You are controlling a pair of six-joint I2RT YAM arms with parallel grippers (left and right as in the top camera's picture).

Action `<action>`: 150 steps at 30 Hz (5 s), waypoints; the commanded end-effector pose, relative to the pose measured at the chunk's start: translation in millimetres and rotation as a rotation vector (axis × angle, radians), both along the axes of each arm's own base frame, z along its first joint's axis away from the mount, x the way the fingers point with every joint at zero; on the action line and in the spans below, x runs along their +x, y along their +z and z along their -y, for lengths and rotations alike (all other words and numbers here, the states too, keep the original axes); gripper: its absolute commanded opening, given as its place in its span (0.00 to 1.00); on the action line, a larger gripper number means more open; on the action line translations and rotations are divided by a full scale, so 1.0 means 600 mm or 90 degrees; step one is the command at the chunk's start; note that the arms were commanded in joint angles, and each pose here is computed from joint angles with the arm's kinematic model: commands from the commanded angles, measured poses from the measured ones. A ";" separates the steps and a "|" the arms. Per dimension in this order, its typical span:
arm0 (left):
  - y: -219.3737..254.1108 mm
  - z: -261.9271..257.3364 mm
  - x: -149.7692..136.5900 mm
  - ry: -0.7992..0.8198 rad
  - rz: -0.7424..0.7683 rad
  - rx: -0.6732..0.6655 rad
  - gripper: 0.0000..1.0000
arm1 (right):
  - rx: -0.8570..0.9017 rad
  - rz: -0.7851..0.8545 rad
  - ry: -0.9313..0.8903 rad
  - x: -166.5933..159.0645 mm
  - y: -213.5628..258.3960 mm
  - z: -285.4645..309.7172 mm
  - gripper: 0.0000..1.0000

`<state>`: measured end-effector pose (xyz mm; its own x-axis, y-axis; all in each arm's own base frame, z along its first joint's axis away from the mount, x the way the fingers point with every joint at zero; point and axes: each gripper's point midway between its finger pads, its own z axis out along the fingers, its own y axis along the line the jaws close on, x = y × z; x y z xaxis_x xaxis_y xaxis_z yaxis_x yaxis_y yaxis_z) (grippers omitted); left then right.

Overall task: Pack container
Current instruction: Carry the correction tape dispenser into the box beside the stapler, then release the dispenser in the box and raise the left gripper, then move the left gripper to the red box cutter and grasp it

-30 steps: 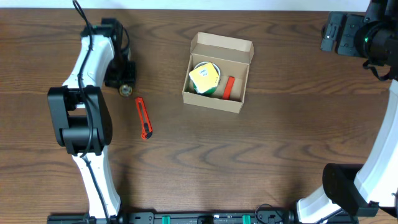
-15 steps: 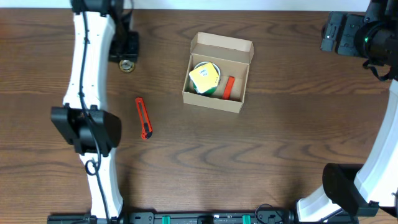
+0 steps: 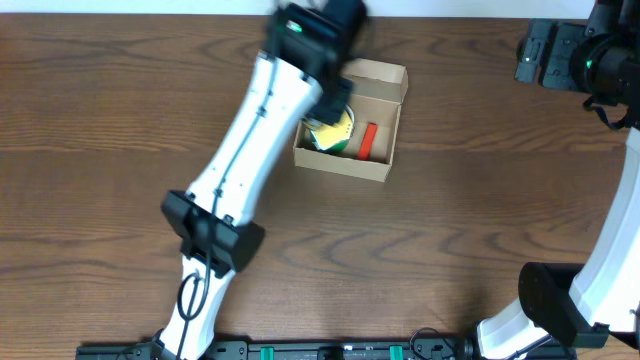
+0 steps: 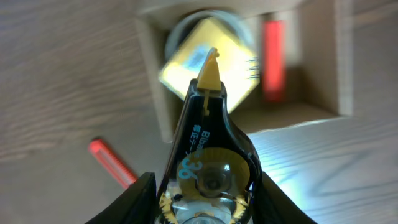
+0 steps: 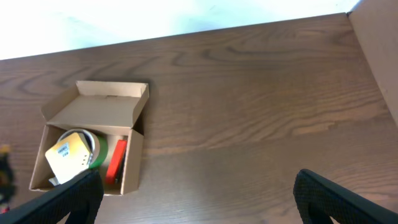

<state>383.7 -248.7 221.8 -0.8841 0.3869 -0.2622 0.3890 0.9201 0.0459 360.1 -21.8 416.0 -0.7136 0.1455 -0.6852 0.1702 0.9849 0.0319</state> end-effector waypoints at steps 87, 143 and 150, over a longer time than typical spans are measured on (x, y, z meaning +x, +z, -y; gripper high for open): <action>0.078 -0.058 -0.029 0.148 0.115 0.087 0.38 | 0.005 -0.002 -0.011 0.000 -0.001 0.005 0.99; -0.338 -0.301 -0.117 0.459 -0.165 -0.066 0.72 | 0.006 -0.002 -0.011 0.000 -0.001 0.005 0.99; -0.372 -0.306 -0.114 0.434 -0.182 -0.050 0.73 | 0.005 -0.002 -0.011 0.000 -0.001 0.005 0.99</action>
